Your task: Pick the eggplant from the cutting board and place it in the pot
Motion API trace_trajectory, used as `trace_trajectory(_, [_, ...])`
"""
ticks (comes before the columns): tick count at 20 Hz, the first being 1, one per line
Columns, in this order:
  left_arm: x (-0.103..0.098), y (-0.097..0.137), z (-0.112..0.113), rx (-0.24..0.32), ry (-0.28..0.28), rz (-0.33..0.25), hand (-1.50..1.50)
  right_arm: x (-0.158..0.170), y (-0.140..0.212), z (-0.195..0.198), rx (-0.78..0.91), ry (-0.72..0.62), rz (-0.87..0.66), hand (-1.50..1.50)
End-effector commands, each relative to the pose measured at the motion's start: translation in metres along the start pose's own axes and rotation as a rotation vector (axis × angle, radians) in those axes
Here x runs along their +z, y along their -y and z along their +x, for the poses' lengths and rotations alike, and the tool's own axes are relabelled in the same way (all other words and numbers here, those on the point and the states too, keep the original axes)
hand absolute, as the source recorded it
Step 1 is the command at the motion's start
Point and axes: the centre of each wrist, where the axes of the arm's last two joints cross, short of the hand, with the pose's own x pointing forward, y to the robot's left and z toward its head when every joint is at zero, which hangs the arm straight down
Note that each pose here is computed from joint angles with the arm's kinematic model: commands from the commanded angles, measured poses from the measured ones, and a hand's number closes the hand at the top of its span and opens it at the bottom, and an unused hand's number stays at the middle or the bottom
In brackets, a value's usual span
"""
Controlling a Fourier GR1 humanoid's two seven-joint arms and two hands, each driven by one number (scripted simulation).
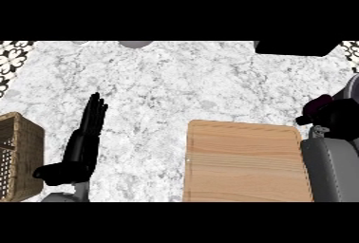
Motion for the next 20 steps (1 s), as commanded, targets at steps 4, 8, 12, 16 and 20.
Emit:
trace_trajectory(4, [-0.009,0.02,0.009,0.019,0.04,-0.07,0.0,-0.087,0.068,0.042,0.008,-0.29,-0.24,1.5])
trace_trajectory(8, [-0.01,0.02,0.01,0.019,0.034,-0.098,0.0,-0.11,0.086,0.054,0.098,-0.38,-0.345,1.5])
trace_trajectory(12, [-0.013,0.026,0.007,0.025,0.019,-0.108,0.0,-0.134,0.109,0.059,0.137,-0.472,-0.411,1.5])
trace_trajectory(16, [-0.013,0.026,0.006,0.027,0.018,-0.103,0.0,-0.138,0.106,0.063,0.155,-0.553,-0.448,1.5])
trace_trajectory(20, [-0.018,0.021,0.008,0.014,0.018,-0.097,0.0,-0.148,0.116,0.065,0.196,-0.611,-0.477,1.5])
